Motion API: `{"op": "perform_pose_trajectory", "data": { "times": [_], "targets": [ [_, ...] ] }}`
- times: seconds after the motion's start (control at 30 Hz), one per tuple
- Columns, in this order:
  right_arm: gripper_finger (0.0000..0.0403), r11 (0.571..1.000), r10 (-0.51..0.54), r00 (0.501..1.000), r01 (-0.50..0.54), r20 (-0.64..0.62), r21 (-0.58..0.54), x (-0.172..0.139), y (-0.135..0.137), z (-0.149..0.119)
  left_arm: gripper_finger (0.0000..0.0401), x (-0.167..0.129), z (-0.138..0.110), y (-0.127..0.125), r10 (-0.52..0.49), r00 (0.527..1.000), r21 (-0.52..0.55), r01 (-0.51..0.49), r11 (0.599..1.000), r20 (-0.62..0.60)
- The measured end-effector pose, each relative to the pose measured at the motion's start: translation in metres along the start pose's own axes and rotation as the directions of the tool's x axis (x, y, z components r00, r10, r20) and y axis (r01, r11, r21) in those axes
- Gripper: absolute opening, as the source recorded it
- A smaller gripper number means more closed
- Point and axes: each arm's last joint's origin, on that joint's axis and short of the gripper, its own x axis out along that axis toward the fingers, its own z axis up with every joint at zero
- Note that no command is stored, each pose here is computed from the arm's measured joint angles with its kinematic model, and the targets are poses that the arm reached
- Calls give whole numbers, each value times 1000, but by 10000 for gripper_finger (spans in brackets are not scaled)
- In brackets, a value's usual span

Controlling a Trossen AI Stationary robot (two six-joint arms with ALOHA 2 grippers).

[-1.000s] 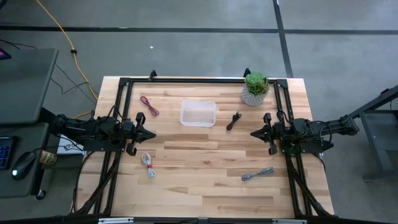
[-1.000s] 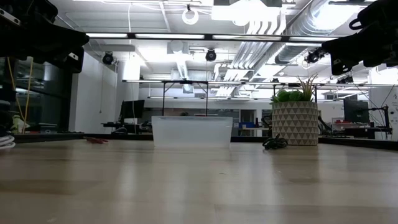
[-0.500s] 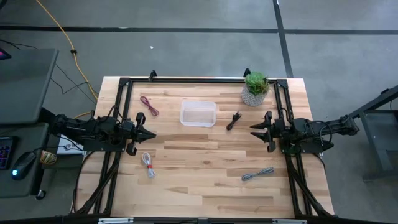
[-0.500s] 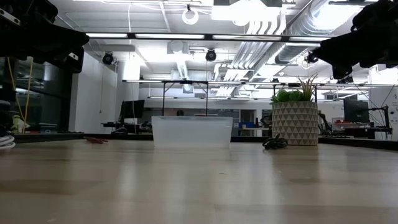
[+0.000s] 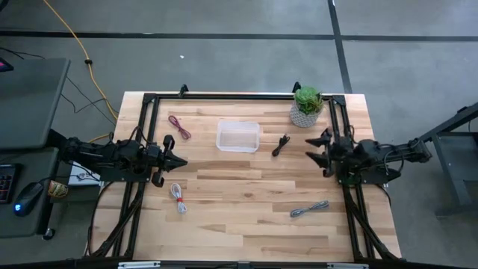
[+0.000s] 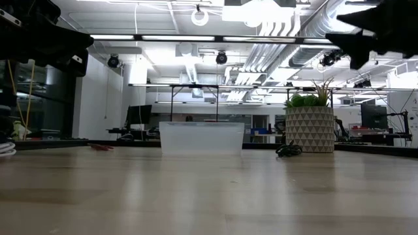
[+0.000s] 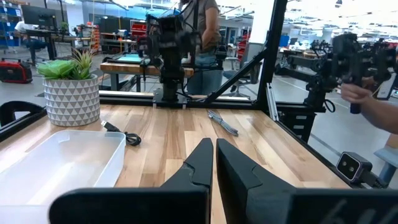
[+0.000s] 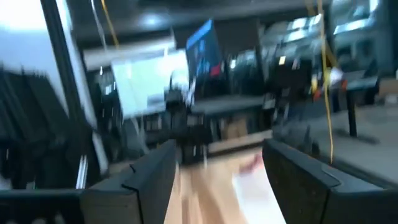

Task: Pick and place USB-C Cables
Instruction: Put the black charger cable into the transparent bin

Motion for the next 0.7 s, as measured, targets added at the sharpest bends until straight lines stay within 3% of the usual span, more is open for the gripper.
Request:
{"op": "perform_pose_trajectory", "data": {
  "times": [0.17, 0.37, 0.43, 0.6, 0.7],
  "targets": [
    [232, 998, -65, 998, 64, -12, -24, 9, 3, 14, 3, 0, 0, 0, 0, 1000, 0, 0, 1000, 0],
    [232, 972, -229, 959, 217, -166, -88, 46, 13, 42, 3, 0, 0, 0, 0, 1000, 0, 0, 1000, 0],
    [232, 940, -334, 896, 294, -293, -173, 63, 17, 48, 3, 0, 0, 0, 0, 1000, 0, 0, 1000, 0],
    [232, 825, -564, 650, 470, -508, -314, 103, 18, 52, 3, 0, 0, 0, 0, 1000, 0, 0, 1000, 0],
    [232, 773, -630, 481, 467, -609, -430, 121, 14, 45, 3, 0, 0, 0, 0, 1000, 0, 0, 1000, 0]
  ]
}}
